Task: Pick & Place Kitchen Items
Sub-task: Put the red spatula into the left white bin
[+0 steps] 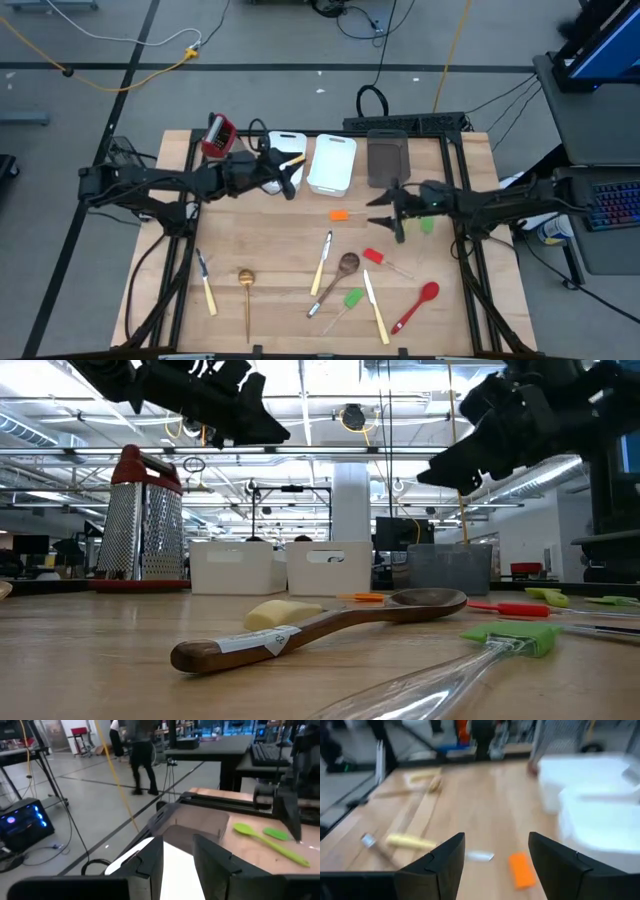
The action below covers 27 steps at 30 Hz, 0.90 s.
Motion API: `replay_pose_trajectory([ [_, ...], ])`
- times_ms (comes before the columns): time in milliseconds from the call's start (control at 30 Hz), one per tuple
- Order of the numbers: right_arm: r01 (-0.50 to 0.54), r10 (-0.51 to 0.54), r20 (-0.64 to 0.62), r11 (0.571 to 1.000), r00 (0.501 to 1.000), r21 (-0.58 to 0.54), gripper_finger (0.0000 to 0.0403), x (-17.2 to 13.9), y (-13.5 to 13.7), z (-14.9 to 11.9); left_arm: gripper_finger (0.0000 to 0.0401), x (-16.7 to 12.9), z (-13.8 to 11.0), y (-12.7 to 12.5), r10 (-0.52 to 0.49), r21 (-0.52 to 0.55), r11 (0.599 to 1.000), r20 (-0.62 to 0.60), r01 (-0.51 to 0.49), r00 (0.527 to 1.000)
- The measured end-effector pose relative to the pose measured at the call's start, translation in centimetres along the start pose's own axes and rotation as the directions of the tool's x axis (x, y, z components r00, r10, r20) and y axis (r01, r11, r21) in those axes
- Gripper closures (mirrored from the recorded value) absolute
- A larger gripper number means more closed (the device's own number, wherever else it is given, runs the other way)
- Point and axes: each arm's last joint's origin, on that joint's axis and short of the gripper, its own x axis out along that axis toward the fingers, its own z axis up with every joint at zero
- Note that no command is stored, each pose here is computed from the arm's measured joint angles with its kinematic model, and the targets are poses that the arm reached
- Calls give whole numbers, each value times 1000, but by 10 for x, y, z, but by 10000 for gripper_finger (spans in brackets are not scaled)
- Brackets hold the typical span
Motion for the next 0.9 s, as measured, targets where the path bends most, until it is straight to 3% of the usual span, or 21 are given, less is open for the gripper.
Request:
replay_pose_trajectory([
  [200,-49,84,-279,991,957,127,190,14,25,8,293,0,-1,-1,-5,4,1000,-8,5,1000],
  [400,-60,152,-481,978,863,201,190,25,53,-17,293,0,-4,-2,-6,11,1000,-42,7,999],
  [667,99,-50,-602,994,797,49,190,38,60,-48,293,0,-5,-1,-6,20,1000,-49,7,999],
  [900,135,-81,-619,990,781,40,190,48,52,-58,293,0,-5,-1,-6,21,1000,-52,7,999],
])
